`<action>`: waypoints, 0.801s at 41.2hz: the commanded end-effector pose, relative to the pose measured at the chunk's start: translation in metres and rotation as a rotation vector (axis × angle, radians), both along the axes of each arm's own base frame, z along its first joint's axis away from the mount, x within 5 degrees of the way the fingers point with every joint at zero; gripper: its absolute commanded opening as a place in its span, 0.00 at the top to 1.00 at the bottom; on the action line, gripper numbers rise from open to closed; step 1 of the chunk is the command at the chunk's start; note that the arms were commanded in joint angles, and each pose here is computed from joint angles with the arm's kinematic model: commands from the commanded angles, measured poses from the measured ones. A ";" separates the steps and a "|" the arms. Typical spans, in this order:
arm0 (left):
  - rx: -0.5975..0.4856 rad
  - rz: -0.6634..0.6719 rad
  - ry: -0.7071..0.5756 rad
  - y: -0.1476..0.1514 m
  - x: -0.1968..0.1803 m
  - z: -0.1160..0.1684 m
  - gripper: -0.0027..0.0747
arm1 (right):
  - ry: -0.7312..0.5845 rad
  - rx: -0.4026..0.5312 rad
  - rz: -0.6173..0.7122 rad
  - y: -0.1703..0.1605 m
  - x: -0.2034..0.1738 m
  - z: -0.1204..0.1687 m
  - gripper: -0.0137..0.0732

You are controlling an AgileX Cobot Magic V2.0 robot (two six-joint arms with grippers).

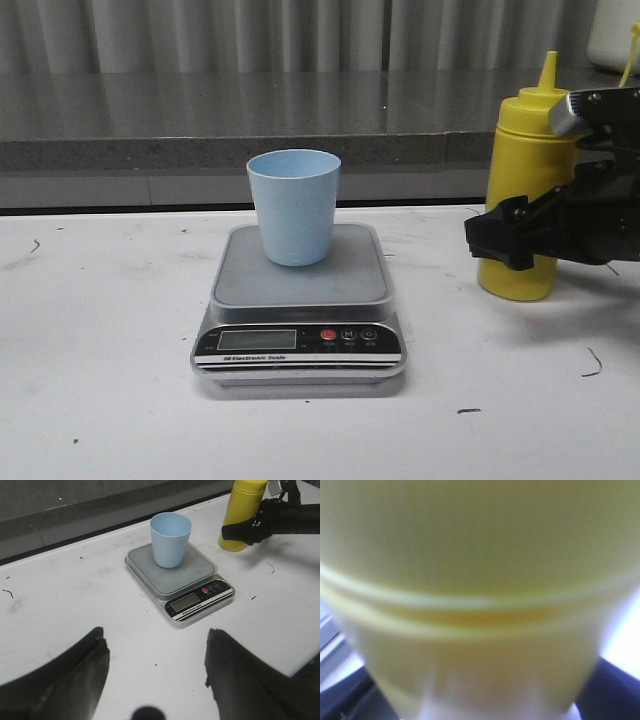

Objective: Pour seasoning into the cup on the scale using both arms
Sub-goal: 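Open the right gripper and pull it away from the bottle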

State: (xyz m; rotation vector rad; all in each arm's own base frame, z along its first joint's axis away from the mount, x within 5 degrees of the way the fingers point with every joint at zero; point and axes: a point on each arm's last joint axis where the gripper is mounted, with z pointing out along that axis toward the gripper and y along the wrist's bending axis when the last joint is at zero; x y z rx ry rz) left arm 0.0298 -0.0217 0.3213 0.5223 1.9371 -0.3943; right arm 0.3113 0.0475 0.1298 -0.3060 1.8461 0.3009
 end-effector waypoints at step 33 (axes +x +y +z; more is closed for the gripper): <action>-0.059 0.001 -0.066 -0.002 0.002 0.013 0.42 | 0.485 -0.296 -0.215 0.015 -0.124 0.151 0.09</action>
